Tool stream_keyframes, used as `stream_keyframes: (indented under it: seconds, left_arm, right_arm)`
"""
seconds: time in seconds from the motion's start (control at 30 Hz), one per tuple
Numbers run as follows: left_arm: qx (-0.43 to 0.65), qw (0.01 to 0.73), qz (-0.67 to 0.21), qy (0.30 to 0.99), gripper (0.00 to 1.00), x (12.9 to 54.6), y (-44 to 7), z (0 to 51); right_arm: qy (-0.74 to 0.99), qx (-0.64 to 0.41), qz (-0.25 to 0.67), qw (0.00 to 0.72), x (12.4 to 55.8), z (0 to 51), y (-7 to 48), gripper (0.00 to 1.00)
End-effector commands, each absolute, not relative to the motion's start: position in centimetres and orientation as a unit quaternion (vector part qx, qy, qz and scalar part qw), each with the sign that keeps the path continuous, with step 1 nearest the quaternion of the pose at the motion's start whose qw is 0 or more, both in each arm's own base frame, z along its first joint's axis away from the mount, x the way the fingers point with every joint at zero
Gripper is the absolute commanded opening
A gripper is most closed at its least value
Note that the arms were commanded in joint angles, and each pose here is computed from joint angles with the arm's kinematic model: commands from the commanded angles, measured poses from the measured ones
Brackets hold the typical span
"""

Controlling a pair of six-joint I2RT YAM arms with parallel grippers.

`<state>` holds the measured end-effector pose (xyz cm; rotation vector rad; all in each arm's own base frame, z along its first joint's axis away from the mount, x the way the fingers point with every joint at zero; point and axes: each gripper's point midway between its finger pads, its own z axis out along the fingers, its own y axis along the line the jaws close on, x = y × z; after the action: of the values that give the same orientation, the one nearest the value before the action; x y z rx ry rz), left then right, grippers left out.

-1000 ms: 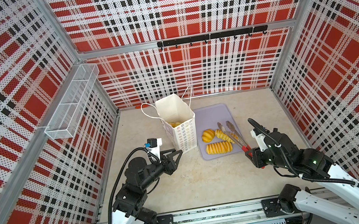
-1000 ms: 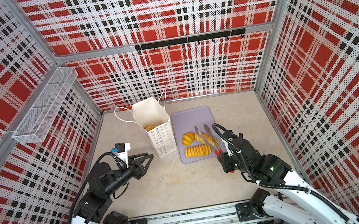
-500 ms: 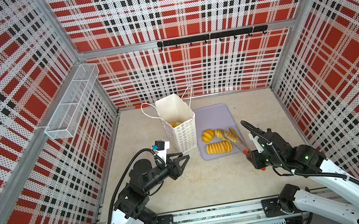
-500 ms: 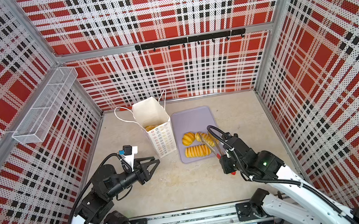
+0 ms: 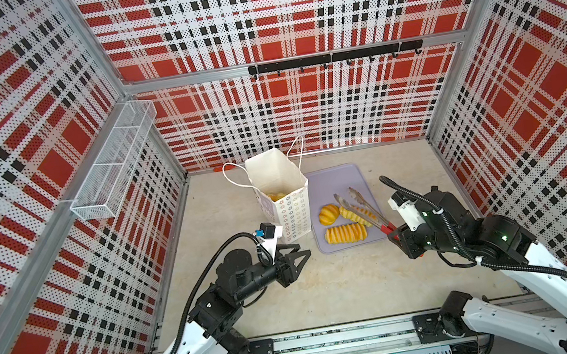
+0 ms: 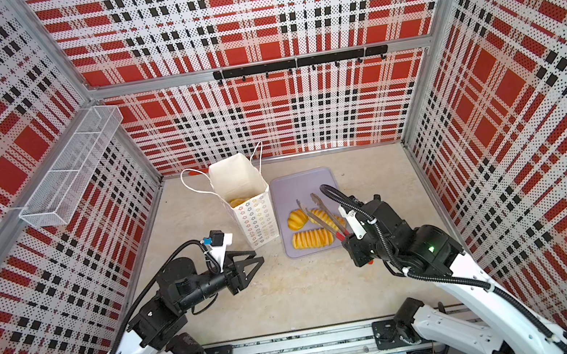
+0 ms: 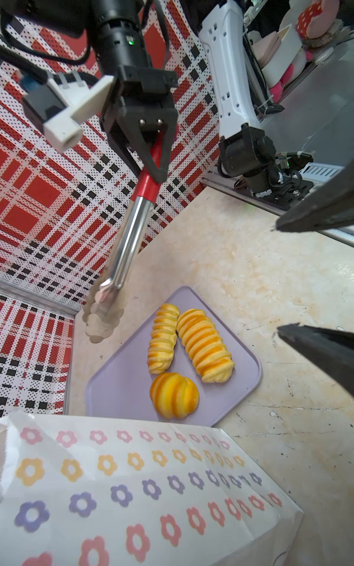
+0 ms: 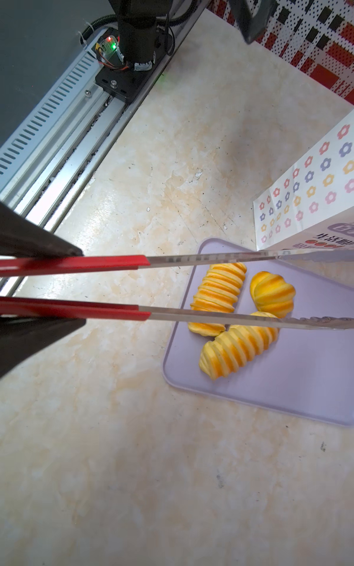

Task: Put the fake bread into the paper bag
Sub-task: 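Move the open tongs over the farthest striped roll on the tray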

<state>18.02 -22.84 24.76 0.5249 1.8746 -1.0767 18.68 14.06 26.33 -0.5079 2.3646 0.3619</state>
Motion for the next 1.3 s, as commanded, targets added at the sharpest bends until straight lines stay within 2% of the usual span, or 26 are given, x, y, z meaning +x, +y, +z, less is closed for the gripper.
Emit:
stream_keyframes:
  seconds: [0.0, 0.3, 0.43, 0.6, 1.27]
  left_arm:
    - [0.227, 0.466, -0.427, 0.741, 0.54, 18.0, -22.8, 25.2]
    - [0.224, 0.477, -0.426, 0.735, 0.54, 17.8, -22.4, 25.7]
    - [0.221, 0.483, -0.423, 0.735, 0.54, 17.8, -22.2, 25.8]
    - [0.219, 0.483, -0.418, 0.738, 0.54, 18.0, -22.2, 25.6]
    - [0.243, 0.449, -0.416, 0.753, 0.54, 17.3, -23.9, 23.8]
  right_arm:
    - [0.896, -0.224, 0.104, 0.37, 19.4, 28.2, 13.4, 0.32]
    - [0.892, -0.264, -0.011, 0.367, 21.9, 28.3, 11.7, 0.31]
    - [0.888, -0.288, -0.026, 0.359, 22.5, 27.6, 11.7, 0.31]
    - [0.888, -0.322, -0.075, 0.319, 22.6, 24.4, 10.7, 0.3]
    - [0.897, -0.334, -0.068, 0.283, 24.1, 21.0, 12.6, 0.3]
